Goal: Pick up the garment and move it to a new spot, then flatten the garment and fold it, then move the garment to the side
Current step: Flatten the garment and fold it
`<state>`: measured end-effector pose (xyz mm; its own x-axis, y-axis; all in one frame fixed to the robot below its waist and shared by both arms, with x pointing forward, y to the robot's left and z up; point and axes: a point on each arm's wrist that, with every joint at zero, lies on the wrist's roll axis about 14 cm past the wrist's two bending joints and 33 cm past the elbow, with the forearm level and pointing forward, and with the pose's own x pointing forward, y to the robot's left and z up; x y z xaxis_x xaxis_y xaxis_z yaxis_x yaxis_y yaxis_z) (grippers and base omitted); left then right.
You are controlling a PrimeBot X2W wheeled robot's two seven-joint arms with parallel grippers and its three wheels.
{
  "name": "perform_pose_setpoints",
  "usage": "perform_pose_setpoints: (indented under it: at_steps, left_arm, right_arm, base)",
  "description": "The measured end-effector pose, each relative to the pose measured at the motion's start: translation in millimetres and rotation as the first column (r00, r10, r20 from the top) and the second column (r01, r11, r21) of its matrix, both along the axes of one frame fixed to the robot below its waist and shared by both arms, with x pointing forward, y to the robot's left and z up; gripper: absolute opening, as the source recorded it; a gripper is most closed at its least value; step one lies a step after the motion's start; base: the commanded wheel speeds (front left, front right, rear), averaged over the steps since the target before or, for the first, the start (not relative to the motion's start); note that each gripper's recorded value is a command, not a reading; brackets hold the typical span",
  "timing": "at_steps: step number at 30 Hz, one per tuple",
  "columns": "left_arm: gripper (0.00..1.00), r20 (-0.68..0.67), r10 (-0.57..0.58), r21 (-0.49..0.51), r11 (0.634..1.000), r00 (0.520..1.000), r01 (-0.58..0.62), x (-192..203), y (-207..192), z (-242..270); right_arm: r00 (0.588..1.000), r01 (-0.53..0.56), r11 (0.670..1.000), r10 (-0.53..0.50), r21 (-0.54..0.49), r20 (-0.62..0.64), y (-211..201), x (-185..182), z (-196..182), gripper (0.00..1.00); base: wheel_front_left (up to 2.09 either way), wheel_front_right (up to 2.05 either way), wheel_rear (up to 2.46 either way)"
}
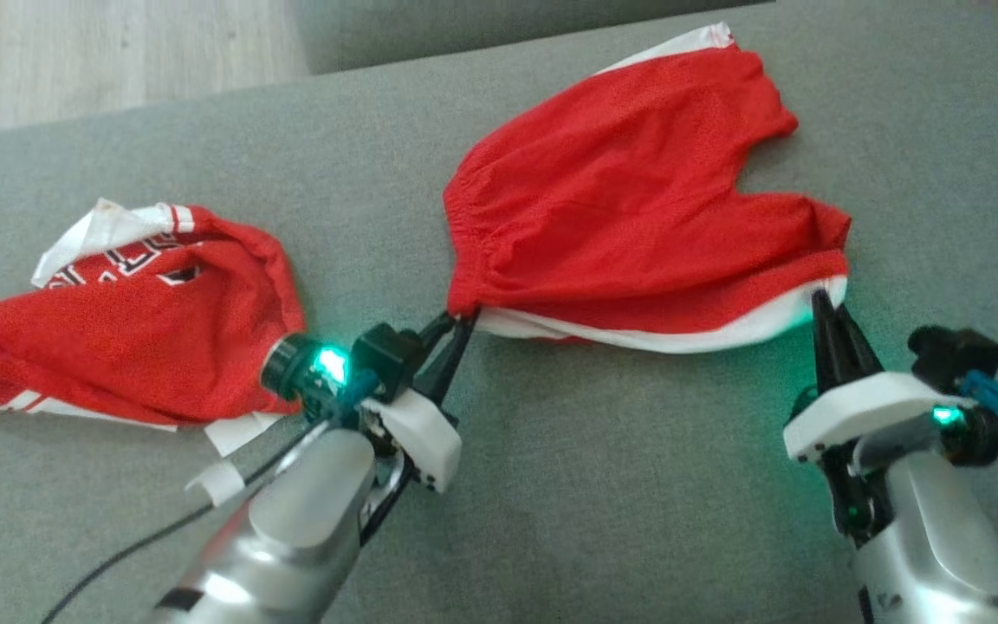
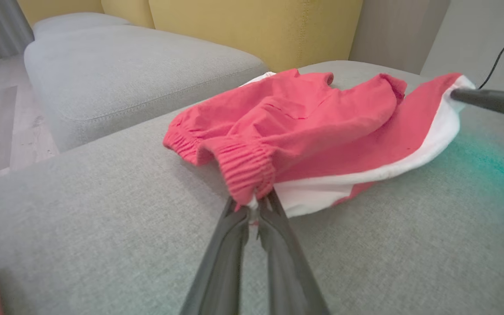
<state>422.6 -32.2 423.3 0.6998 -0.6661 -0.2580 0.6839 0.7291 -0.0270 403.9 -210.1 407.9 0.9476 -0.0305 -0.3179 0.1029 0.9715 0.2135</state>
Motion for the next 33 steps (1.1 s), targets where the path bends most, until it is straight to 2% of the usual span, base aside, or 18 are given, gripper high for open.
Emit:
perform_pose_setpoints:
  at_steps: [6, 12, 14, 19, 28, 30, 33]
  left_arm:
    - [0.0, 0.092, 0.002, 0.078, 0.997, 0.996, -0.009, 30, 10, 44]
    - [0.0, 0.163, 0.029, 0.137, 0.989, 0.986, -0.052, 57, 29, 106]
    - [0.0, 0.164, 0.052, 0.113, 0.991, 0.985, -0.071, 58, 29, 137]
    - [0.0, 0.187, 0.044, 0.02, 0.999, 0.981, -0.048, 53, 18, 195]
    - [0.0, 0.184, 0.083, -0.045, 0.996, 0.979, -0.076, 47, 36, 228]
    - [0.0, 0.174, 0.09, -0.044, 0.996, 0.981, -0.083, 47, 38, 226]
    - [0.0, 0.16, 0.107, -0.04, 0.994, 0.981, -0.102, 52, 42, 221]
  right_arm:
    - [0.978, -0.056, 0.998, 0.049, 0.03, 0.205, 17, 27, 74, 0.0]
    - [0.908, -0.102, 0.995, 0.094, -0.001, 0.407, 14, 43, 170, 0.0]
    - [0.873, -0.112, 0.993, 0.119, -0.043, 0.472, 12, 40, 206, 0.0]
    - [0.809, -0.129, 0.987, 0.163, -0.099, 0.564, 14, 32, 255, 0.0]
    - [0.731, -0.139, 0.97, 0.236, -0.199, 0.64, 26, 19, 294, 0.0]
    - [0.733, -0.138, 0.967, 0.246, -0.215, 0.635, 27, 18, 291, 0.0]
    - [0.77, -0.145, 0.965, 0.25, -0.219, 0.588, 26, 22, 271, 0.0]
  base:
    - [0.0, 0.0, 0.0]
    - [0.0, 0.0, 0.0]
    - [0.0, 0.0, 0.0]
    - [0.0, 0.0, 0.0]
    - [0.0, 0.0, 0.0]
    - [0.0, 0.0, 0.0]
    - [0.0, 0.0, 0.0]
